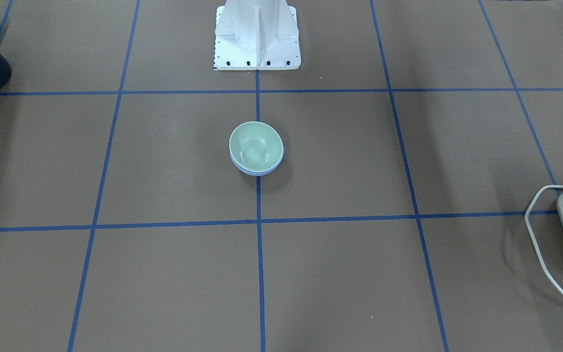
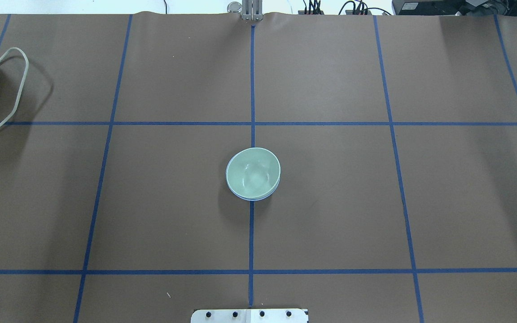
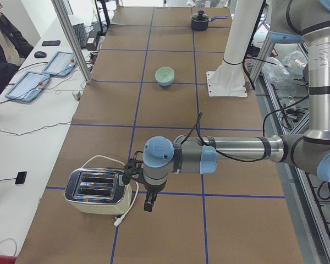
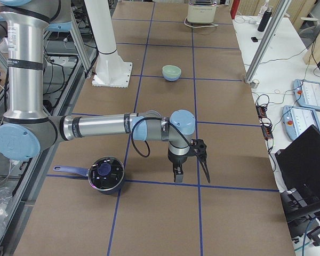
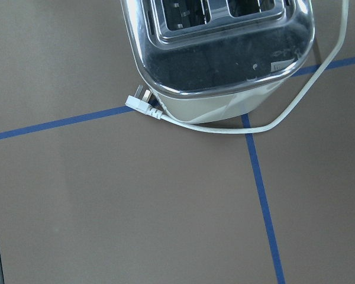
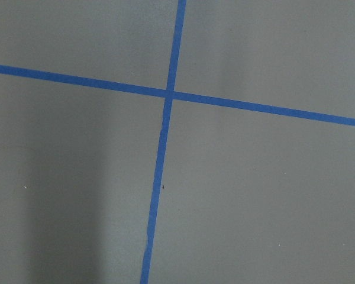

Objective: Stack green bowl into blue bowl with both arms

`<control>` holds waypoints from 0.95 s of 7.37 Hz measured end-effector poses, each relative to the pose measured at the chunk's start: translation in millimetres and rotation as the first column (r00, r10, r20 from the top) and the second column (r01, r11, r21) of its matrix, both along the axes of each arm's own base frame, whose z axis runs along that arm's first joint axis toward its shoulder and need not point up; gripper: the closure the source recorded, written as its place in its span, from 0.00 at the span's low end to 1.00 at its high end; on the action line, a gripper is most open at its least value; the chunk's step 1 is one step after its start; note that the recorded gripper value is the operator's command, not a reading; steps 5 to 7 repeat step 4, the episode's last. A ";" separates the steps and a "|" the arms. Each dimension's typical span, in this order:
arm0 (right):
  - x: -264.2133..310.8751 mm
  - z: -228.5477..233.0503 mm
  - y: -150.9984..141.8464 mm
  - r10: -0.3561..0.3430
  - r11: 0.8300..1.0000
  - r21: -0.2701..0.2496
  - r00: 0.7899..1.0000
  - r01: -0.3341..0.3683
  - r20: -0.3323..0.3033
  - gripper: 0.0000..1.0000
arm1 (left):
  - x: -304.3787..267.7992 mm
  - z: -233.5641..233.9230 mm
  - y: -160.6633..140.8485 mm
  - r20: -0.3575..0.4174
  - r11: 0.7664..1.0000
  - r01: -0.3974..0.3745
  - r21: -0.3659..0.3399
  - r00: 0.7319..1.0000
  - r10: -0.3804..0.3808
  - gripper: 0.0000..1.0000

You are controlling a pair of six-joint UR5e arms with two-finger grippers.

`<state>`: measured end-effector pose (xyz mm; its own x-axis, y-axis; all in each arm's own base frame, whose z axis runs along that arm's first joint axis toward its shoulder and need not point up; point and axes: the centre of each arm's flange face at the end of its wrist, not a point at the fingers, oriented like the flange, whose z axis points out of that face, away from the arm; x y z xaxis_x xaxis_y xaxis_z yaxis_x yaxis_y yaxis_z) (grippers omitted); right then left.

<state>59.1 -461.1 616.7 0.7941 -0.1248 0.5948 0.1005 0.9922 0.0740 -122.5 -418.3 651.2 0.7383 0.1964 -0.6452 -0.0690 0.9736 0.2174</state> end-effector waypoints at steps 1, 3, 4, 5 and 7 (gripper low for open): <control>-0.3 0.4 0.1 -0.001 1.000 -0.001 1.000 0.001 0.000 0.00 | 0.0 0.0 0.0 0.000 1.000 0.000 0.000 1.000 0.000 0.02; -0.5 1.3 0.1 -0.001 1.000 -0.004 1.000 0.001 0.001 0.00 | 0.0 -0.4 0.0 0.000 1.000 0.000 0.001 1.000 0.000 0.02; -0.6 1.5 0.1 -0.001 1.000 -0.004 1.000 0.001 0.001 0.00 | 0.0 -0.3 0.0 0.000 1.000 0.000 0.000 1.000 0.000 0.02; -0.6 1.5 0.1 -0.001 1.000 -0.004 1.000 0.001 0.001 0.00 | 0.0 -0.3 0.0 0.000 1.000 0.000 0.000 1.000 0.000 0.02; -0.6 1.5 0.1 -0.001 1.000 -0.004 1.000 0.001 0.001 0.00 | 0.0 -0.3 0.0 0.000 1.000 0.000 0.000 1.000 0.000 0.02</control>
